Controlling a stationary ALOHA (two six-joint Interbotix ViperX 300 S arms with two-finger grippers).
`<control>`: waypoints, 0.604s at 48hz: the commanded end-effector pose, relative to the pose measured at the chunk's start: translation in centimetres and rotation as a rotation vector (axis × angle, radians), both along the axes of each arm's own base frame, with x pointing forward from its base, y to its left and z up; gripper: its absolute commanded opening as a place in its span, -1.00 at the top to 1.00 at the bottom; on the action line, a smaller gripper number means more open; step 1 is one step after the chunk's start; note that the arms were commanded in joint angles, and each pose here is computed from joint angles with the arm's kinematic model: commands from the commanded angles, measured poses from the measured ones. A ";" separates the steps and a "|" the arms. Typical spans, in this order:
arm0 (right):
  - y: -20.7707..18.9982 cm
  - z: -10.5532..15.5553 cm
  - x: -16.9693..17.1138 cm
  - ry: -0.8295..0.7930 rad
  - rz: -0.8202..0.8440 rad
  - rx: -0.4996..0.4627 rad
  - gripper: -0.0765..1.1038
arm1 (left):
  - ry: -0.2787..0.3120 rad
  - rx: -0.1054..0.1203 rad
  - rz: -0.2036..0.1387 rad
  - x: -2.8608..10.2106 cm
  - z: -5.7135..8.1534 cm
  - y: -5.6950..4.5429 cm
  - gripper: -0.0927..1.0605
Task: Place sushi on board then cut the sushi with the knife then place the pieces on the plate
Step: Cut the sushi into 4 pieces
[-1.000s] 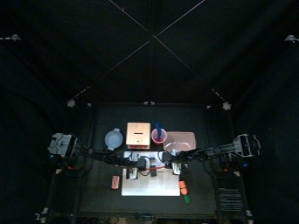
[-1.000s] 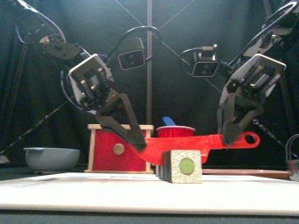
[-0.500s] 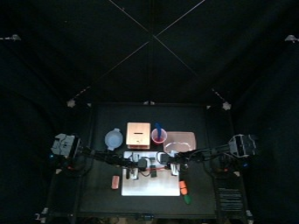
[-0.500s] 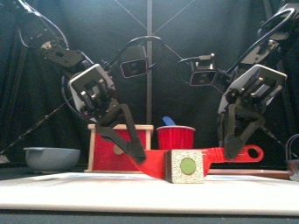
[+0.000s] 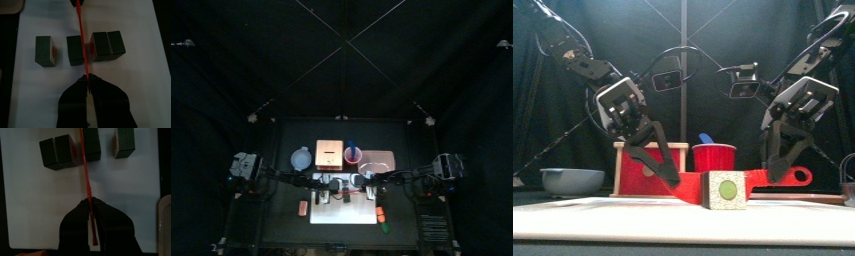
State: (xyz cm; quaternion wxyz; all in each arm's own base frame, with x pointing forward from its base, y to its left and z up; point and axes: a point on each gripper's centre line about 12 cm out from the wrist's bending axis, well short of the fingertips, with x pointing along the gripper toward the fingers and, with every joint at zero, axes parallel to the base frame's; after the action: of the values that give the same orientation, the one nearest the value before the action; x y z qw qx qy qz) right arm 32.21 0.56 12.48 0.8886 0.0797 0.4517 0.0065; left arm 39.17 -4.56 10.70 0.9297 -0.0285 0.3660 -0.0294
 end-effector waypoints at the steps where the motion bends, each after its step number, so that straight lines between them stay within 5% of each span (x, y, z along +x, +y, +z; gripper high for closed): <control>1: -0.7 1.4 0.9 -0.060 -0.026 -0.009 0.19 | -0.043 0.000 0.008 0.8 1.3 0.4 0.15; 16: -0.8 1.8 0.9 -0.070 -0.028 -0.009 0.19 | -0.043 0.003 0.011 0.8 1.4 0.6 0.15; 29: -0.6 3.8 0.7 -0.119 -0.020 -0.002 0.19 | -0.088 0.002 0.003 0.7 3.6 0.6 0.15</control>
State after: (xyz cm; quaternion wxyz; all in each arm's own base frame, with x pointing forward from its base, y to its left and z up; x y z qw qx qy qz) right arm 32.18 0.28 13.45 0.8949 0.0801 0.4391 0.0045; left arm 39.17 -3.87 11.60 0.9320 -0.0278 0.3606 -0.0244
